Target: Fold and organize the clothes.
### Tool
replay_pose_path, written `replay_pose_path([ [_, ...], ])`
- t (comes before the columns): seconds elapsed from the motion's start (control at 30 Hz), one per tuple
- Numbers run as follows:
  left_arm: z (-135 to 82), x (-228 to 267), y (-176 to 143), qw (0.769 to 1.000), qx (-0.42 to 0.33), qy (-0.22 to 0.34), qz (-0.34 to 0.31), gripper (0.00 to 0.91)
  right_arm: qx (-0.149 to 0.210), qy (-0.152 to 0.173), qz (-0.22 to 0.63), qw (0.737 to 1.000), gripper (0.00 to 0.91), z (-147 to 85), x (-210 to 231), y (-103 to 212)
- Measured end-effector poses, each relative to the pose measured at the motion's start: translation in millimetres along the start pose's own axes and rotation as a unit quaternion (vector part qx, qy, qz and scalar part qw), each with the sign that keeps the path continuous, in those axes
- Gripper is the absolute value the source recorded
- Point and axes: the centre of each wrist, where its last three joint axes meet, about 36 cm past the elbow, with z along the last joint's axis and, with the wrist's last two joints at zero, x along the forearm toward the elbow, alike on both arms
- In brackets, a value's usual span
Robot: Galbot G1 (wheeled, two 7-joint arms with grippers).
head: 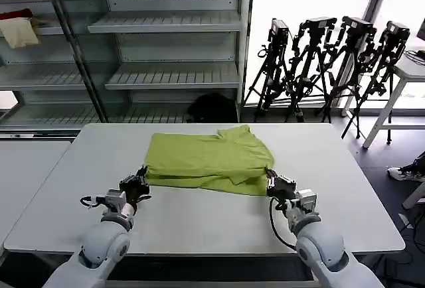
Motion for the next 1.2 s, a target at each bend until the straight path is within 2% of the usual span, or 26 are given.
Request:
replay_pose_path([
  [0.07, 0.3, -0.3, 0.0, 1.0, -0.002, 0.0, -0.001, 0.01, -0.001, 0.006, 0.002, 1.0, 0.0, 3.6, -0.6, 0.5],
  [0.1, 0.6, -0.2, -0.3, 1.0, -0.003, 0.0, -0.001, 0.01, -0.001, 0.009, 0.003, 1.0, 0.05, 5.0, -1.0, 0.7],
  [0.13, 1.0, 0.0, -0.4, 1.0, -0.005, 0.0, -0.001, 0.01, -0.002, 0.012, 0.006, 1.0, 0.353, 6.2, -1.7, 0.7],
  [0.17, 1.6, 0.3, -0.5, 1.0, -0.006, 0.0, -0.002, 0.01, -0.002, 0.015, 0.009, 1.0, 0.907, 7.2, -2.5, 0.7],
  [0.3, 2.5, 2.3, 0.5, 1.0, -0.012, 0.003, -0.009, 0.04, -0.007, 0.022, 0.02, 1.0, 0.907, 7.6, -3.5, 2.5],
  [0.33, 2.2, 2.8, 1.0, 1.0, -0.013, 0.004, -0.011, 0.212, -0.009, 0.024, 0.023, 0.999, 0.907, 7.8, -3.4, 3.0],
  [0.37, 1.6, 3.7, 2.0, 1.0, -0.015, 0.005, -0.013, 0.343, -0.011, 0.026, 0.026, 0.999, 0.907, 7.6, -3.3, 3.9],
  [0.4, 1.0, 4.4, 2.9, 1.0, -0.017, 0.007, -0.015, 0.736, -0.012, 0.027, 0.03, 0.999, 0.907, 7.3, -3.2, 4.7],
  [0.43, 0.7, 5.2, 3.8, 1.0, -0.019, 0.008, -0.017, 0.907, -0.014, 0.028, 0.033, 0.999, 0.907, 6.5, -2.9, 5.5],
  [0.83, -17.9, 8.6, 18.4, 0.998, -0.044, 0.001, -0.033, 0.907, -0.028, 0.037, 0.079, 0.996, 0.907, -6.7, 11.4, 14.7],
  [1.2, -16.0, 19.9, 15.8, 0.999, -0.026, 0.036, -0.02, 0.907, -0.033, 0.051, 0.074, 0.995, 0.907, -8.7, 21.3, 25.1],
])
